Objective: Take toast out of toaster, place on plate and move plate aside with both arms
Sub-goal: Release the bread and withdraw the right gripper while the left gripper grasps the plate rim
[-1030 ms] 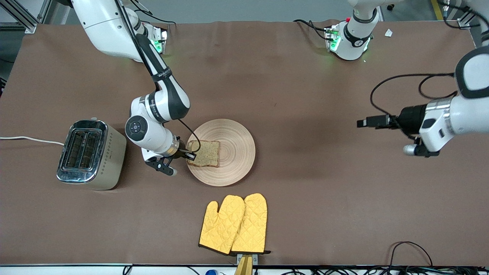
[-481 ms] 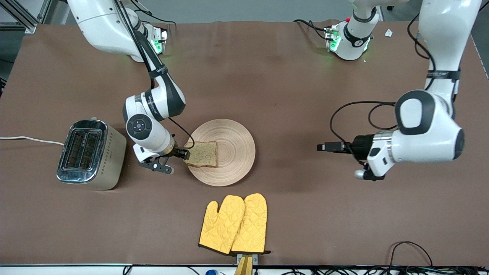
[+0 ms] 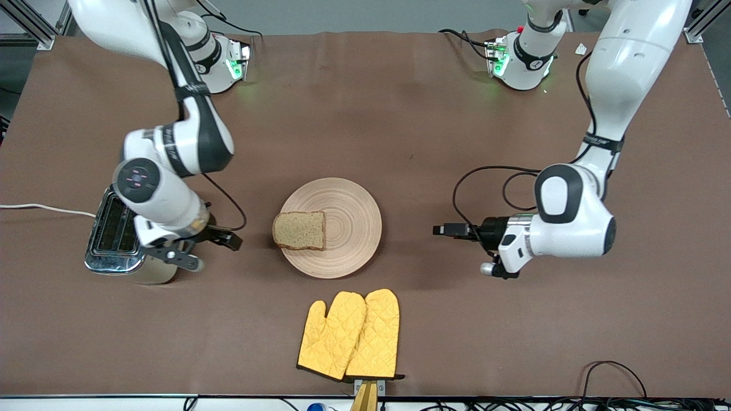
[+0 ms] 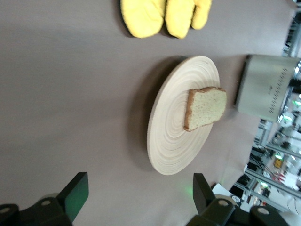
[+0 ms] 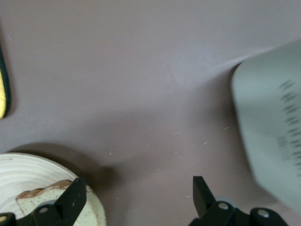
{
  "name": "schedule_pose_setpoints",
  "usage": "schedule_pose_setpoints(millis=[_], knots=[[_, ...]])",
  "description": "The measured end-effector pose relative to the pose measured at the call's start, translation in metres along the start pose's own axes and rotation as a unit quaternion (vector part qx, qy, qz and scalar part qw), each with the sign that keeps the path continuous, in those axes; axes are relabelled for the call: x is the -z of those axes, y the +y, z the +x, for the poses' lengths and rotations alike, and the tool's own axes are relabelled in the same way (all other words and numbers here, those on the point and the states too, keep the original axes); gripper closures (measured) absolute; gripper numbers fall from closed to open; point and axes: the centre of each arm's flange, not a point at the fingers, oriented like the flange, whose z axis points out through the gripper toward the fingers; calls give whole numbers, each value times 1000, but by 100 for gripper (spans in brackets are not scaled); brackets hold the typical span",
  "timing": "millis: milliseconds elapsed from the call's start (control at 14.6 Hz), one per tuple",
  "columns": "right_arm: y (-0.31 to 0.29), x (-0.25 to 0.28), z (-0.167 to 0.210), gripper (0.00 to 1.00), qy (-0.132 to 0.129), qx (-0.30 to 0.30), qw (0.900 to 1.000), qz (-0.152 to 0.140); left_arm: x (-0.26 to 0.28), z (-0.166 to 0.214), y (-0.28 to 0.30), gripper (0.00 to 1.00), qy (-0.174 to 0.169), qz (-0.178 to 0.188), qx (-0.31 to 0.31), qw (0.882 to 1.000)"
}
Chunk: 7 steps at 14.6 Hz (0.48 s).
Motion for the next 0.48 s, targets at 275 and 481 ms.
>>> schedule_pose_setpoints(millis=[275,481], knots=[[66,70,16,0,1,36,999,11,-59,2,-18,11,3,-55,-33,998],[111,121,19,0,-17,69,997,13,-105,-3,-29,21,5,-85,-43,995]])
